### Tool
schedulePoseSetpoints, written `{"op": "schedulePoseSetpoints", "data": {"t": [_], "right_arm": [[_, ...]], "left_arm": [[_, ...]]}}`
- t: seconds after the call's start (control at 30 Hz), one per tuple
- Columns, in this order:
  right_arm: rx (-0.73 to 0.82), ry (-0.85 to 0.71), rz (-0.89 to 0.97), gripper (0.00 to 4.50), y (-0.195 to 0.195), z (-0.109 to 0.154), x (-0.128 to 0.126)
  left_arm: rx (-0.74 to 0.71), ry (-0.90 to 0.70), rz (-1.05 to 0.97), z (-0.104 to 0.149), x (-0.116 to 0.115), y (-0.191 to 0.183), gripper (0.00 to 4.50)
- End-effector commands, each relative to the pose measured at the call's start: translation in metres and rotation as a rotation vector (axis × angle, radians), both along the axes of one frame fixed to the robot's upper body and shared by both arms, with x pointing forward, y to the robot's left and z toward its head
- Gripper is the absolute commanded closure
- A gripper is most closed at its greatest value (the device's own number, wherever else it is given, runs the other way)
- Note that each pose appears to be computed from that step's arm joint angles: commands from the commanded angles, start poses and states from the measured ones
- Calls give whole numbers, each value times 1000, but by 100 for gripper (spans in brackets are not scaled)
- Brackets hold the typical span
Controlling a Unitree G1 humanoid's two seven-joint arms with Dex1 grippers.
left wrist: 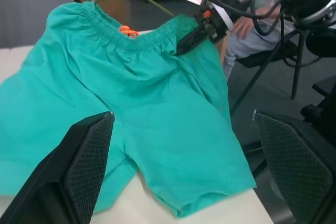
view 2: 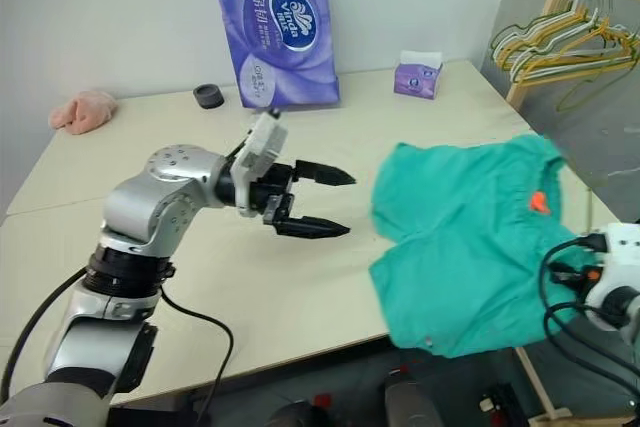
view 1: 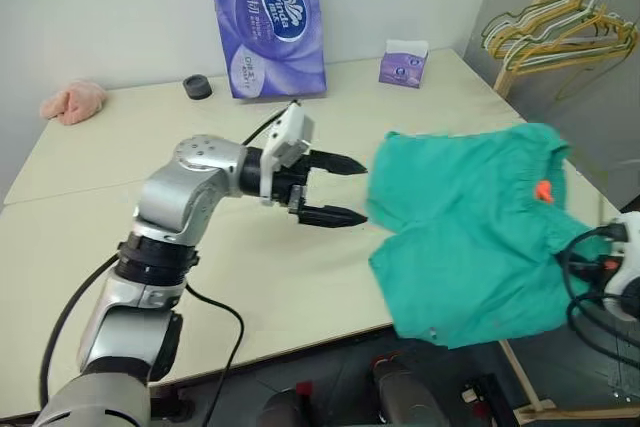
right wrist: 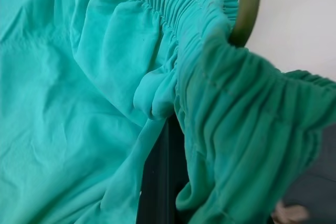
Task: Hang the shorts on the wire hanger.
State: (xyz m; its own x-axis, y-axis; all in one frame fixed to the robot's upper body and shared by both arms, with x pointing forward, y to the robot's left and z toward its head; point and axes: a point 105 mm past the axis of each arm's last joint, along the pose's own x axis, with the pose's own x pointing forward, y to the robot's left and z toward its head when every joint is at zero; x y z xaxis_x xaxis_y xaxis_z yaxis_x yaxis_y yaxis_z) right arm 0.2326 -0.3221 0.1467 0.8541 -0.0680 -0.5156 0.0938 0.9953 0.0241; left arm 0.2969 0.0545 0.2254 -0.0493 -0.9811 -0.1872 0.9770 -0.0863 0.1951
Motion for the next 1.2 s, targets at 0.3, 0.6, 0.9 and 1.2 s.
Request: {"op": "schedulePoseSetpoints", "data": {"t": [0.3,0.6,0.9,1.2], "right_arm": [[11,-202,-363,450,-77,106,22],[187,-185,-497,450,-110,133,37],[280,-58,-513,450,-113,115,40],[309,-137,-465,450,-106,125,48]], "left_arm": [[-74,-178,-108,34,-13,-34,2],[-101,-220,-135,46,-13,-49,2],[-111,-221,-195,59,-16,-61,2],[-144,-186,-245,77,-13,-69,2]]}}
